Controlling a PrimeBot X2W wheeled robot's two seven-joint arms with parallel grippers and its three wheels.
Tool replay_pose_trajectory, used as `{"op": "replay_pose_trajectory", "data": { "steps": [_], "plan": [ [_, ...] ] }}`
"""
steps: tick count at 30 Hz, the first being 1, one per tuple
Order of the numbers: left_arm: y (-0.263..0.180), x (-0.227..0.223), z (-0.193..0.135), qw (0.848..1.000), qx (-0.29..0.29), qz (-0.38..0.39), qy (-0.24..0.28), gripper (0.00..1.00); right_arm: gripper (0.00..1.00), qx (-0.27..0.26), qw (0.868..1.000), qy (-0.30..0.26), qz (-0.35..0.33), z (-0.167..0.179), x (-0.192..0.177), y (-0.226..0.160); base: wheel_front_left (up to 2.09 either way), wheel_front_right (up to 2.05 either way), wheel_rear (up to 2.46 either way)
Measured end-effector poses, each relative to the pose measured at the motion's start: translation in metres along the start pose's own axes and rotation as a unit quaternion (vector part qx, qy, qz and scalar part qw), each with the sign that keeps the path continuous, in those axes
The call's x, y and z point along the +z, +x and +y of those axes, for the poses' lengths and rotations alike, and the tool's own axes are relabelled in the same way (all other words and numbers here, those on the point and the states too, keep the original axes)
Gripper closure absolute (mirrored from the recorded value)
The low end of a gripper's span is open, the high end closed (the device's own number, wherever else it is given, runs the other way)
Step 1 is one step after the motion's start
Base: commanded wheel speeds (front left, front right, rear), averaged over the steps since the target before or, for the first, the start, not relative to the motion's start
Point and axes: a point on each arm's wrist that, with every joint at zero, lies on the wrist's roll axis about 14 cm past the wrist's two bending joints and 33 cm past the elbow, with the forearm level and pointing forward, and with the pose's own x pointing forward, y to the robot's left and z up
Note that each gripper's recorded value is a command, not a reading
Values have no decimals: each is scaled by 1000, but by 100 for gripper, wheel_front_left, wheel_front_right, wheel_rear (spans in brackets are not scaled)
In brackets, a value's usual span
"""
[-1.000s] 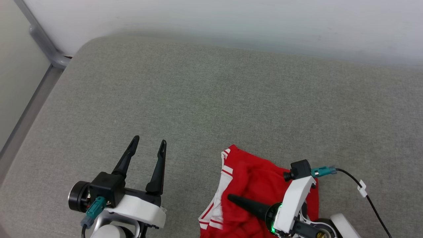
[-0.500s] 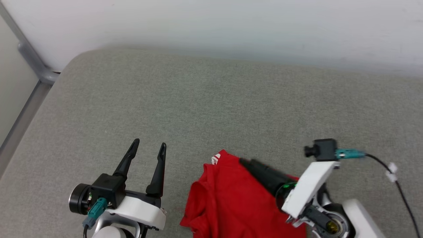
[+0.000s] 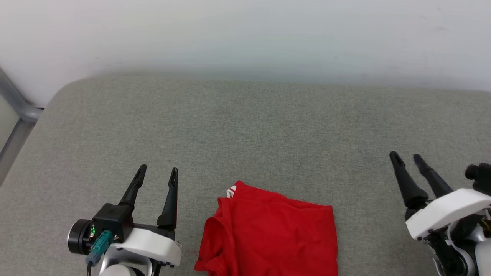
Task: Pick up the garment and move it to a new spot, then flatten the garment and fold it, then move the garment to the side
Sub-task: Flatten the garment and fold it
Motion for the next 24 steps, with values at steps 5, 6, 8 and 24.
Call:
{"op": "replay_pose_trajectory", "data": {
  "steps": [5,6,8,24],
  "plan": [
    [0,4,-3,1000,-3,-5,-2,0,0,-63,992,-96,-56,-27,29,-28,0,0,0],
    [-1,4,-3,1000,-4,-5,-2,0,0,-71,990,-106,-66,-29,34,-33,0,0,0],
    [-3,3,-3,1000,-2,-4,-4,0,0,-80,984,-142,-75,-29,39,-42,0,0,0],
    [-15,-3,-5,1000,4,8,-11,0,0,-77,972,-201,-89,-9,31,-84,0,0,0]
  ]
}}
